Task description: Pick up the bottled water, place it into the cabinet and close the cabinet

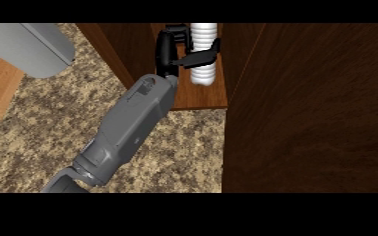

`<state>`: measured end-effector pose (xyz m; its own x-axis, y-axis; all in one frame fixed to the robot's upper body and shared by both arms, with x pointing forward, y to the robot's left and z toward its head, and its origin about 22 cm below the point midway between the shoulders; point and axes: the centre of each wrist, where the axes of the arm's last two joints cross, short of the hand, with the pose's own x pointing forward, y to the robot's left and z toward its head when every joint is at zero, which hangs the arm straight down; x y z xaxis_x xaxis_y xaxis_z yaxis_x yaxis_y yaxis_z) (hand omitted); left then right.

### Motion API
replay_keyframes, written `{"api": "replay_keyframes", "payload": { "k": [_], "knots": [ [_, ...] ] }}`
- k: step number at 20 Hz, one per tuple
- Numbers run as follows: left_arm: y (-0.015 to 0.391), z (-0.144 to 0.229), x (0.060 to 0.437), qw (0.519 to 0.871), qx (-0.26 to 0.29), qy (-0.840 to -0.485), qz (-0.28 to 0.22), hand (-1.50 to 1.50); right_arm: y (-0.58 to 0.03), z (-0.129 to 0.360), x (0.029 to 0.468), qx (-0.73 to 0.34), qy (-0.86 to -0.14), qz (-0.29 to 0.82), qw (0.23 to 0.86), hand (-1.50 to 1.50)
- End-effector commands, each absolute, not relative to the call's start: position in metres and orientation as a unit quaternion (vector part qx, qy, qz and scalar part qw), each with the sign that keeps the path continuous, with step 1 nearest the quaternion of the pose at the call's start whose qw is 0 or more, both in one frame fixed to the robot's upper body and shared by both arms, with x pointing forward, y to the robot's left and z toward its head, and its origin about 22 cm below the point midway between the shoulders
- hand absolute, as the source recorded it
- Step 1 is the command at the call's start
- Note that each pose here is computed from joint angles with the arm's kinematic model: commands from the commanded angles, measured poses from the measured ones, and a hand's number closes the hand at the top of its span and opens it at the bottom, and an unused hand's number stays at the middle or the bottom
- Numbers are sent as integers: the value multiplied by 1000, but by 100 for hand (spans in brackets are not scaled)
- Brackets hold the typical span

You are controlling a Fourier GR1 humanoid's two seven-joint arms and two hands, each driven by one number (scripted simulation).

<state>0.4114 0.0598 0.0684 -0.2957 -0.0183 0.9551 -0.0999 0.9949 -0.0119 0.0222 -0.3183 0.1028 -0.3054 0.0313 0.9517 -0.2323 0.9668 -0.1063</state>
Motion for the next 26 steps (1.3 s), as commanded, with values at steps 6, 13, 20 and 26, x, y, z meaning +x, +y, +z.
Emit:
{"api": "replay_keyframes", "payload": {
  "k": [6, 13, 20, 26],
  "knots": [
    [67, 58, 426, 589, 109, -800, -35, -150, -306, 114, 27, 85, -817, 100, 562, -150],
    [66, 75, 437, 593, 123, -795, -36, -150, -312, 118, 31, 84, -824, 102, 551, -150],
    [75, 93, 445, 562, 64, -824, -21, -150, -307, 126, 19, 81, -818, 108, 560, -150],
    [62, 89, 436, 560, -46, -827, 13, -150, -302, 127, 26, 73, -822, 108, 554, -150]
  ]
}}
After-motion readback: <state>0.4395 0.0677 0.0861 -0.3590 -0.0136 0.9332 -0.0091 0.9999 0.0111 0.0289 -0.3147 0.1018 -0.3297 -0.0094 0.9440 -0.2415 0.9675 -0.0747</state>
